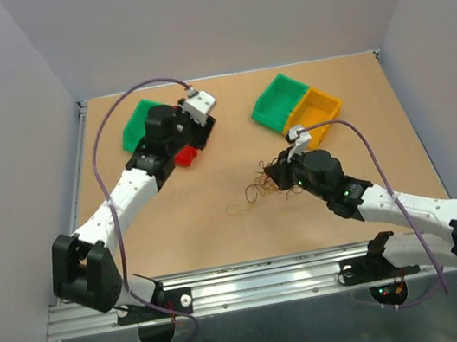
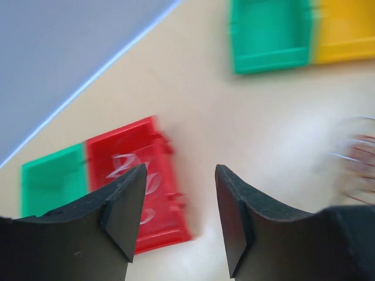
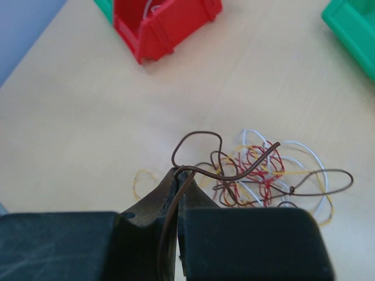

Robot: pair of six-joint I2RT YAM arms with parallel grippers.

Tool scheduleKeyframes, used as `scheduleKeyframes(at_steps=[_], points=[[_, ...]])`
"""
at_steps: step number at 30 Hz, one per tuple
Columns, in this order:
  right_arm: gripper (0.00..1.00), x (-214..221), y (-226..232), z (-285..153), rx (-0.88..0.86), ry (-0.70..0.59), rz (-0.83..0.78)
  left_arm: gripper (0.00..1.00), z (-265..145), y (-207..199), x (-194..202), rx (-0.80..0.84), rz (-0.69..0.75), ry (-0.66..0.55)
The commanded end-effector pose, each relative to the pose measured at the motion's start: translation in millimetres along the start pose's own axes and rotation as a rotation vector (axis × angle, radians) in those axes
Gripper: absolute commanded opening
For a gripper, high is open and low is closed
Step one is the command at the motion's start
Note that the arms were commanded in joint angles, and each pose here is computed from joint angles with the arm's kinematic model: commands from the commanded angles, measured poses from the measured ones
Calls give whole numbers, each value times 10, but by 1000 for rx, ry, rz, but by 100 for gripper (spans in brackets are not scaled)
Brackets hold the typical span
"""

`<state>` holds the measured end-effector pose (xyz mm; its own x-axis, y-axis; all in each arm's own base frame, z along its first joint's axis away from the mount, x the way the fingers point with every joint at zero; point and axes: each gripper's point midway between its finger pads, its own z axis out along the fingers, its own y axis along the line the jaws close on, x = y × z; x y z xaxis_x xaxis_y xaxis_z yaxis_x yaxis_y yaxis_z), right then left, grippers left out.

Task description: Untangle the cables

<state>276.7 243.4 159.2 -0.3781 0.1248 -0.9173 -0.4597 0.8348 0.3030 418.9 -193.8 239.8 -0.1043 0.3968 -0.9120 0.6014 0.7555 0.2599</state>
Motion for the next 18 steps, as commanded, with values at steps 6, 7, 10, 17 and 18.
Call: scheduleKeyframes(at_steps=[6, 7, 10, 17, 18], points=[[0, -1030, 677, -155, -236, -167, 17, 68, -506, -1167, -675, 342, -100, -235], [1, -1150, 779, -214, -279, -183, 17, 68, -532, -1193, -720, 358, -110, -245], [1, -1403, 923, -330, -334, -227, 26, 68, -631, -1233, -945, 380, -148, -322], [1, -1712, 1152, -502, -429, -268, 25, 68, -914, -1401, -825, 443, -113, -436], [1, -1747, 1197, -520, -449, -268, 23, 68, -925, -1424, -811, 452, -106, -438]])
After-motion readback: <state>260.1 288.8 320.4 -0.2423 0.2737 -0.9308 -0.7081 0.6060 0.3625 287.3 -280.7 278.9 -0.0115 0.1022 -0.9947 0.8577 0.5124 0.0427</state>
